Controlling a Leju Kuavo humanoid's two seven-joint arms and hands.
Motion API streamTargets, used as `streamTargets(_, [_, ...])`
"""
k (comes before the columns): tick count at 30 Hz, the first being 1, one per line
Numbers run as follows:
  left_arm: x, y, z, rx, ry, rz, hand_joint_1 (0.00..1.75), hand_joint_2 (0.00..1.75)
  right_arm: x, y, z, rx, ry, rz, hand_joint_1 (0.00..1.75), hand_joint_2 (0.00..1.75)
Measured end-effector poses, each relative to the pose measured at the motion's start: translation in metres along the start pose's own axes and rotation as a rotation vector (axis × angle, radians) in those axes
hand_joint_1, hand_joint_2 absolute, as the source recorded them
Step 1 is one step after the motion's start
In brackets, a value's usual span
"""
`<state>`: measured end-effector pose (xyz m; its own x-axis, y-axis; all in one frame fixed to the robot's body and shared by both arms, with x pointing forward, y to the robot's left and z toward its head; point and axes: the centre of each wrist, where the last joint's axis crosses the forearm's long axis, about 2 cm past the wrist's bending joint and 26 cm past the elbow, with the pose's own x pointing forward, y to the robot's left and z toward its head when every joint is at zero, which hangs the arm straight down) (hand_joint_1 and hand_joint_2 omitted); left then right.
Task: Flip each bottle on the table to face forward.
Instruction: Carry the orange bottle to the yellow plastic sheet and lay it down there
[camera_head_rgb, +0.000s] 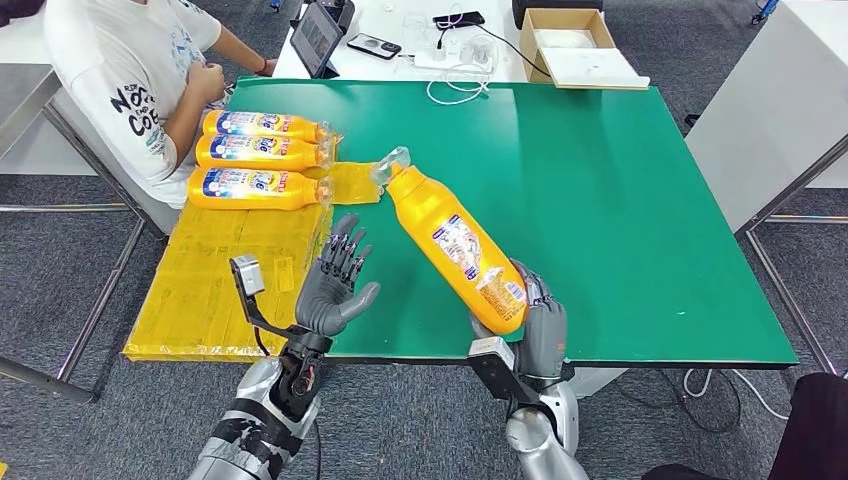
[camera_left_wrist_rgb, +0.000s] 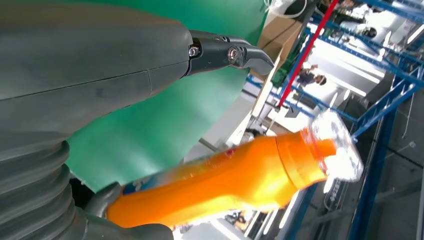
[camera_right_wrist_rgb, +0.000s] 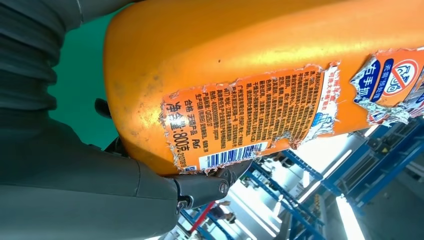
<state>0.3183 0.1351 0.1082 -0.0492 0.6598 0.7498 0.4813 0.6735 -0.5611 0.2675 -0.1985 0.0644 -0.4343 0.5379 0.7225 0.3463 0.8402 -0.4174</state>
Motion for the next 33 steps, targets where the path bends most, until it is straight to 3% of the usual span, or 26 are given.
streamTargets(16, [-0.012, -0.011, -0.004, -0.071, 0.068, 0.034, 0.00, 1.75, 0.024, 0.043, -0.002, 0.194, -0.130, 0.008, 1.74, 1.75])
streamTargets(33, [-0.019, -0.008, 0.001, -0.034, 0.085, 0.077, 0.00, 1.75, 0.031, 0.071, 0.018, 0.321, -0.067, -0.098, 1.75, 1.75])
